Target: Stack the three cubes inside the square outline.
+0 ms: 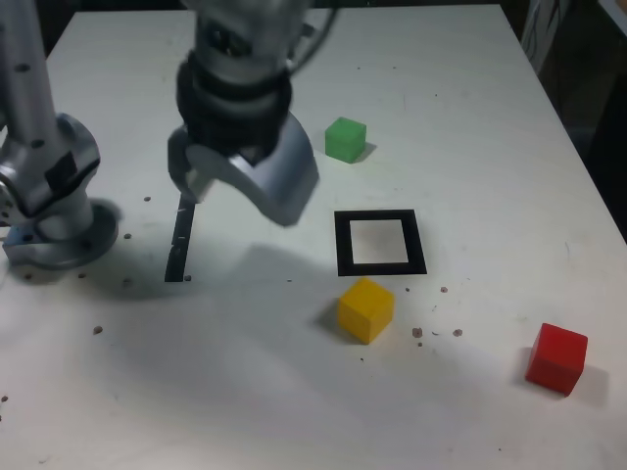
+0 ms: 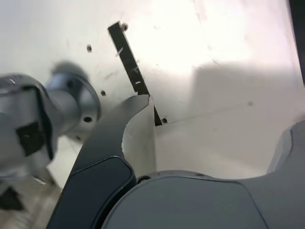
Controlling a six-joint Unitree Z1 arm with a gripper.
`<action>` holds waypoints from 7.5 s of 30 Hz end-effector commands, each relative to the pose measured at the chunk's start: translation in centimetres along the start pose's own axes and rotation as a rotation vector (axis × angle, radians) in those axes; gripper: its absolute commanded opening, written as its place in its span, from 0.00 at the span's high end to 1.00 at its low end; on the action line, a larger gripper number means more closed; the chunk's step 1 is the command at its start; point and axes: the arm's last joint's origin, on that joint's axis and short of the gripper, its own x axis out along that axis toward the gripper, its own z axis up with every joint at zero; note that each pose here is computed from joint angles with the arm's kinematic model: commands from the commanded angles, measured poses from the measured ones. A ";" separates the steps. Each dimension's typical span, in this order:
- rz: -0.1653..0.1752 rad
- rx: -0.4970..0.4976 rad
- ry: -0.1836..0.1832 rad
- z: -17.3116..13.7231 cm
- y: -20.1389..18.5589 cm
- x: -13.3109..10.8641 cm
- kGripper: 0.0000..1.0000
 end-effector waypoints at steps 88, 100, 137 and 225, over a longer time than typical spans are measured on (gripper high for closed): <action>-0.131 0.022 -0.355 26.6 0.3 -1.9 0.57; -0.114 0.029 -0.345 26.8 0.3 -1.6 0.70; -0.092 -0.349 -0.255 3.6 10.2 -2.0 0.81; -0.195 -0.216 -0.229 8.4 7.0 0.7 0.03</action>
